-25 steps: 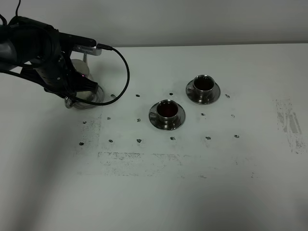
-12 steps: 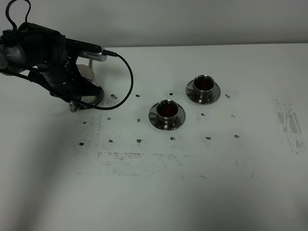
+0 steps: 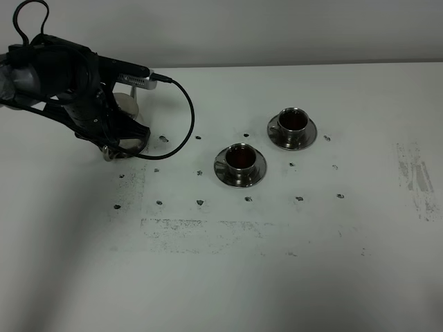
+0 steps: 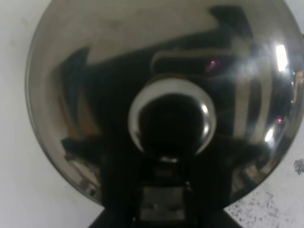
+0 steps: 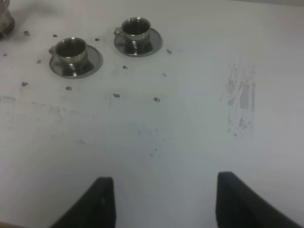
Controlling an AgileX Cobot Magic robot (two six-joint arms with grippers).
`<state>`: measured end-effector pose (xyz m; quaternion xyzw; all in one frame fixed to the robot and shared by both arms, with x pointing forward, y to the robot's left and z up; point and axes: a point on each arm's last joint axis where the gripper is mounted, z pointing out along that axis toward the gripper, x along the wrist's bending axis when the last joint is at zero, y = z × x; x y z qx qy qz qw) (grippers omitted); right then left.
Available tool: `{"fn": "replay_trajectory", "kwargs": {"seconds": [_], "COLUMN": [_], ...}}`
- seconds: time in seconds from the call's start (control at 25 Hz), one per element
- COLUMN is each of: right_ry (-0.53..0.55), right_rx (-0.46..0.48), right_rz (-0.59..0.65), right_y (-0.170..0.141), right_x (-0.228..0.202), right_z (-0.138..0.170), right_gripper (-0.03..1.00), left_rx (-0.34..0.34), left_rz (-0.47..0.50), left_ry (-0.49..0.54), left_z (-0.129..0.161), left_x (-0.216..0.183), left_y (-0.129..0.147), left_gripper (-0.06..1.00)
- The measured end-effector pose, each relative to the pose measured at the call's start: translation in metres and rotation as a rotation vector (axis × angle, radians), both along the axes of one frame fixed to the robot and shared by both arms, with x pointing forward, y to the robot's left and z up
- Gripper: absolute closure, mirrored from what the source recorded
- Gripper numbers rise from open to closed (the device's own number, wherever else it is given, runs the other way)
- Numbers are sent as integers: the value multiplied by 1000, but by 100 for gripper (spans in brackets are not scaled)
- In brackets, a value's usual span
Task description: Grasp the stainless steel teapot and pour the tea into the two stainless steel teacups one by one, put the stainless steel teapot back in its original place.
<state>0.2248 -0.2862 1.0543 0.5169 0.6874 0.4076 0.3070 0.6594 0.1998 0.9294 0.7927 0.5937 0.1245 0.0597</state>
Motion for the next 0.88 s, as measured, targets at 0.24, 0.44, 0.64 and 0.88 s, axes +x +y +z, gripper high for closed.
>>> {"fn": "replay_trajectory", "kwargs": {"seconds": [0.24,0.44,0.64,0.88], "right_ry": [0,0,0,0], "right_rx": [0,0,0,0], "right_rz": [0,0,0,0], "right_y": [0,0,0,0], "right_x": [0,0,0,0], "right_z": [0,0,0,0], "right_gripper": [51,51,51,51], "left_rx": [0,1,2,7], "left_rz": [1,0,1,2], "left_ry": [1,0,5,16], "left_z": [0,0,-1,-1], "left_x": [0,0,0,-1], "left_y": [0,0,0,0], "left_gripper": [76,76,72,55]}}
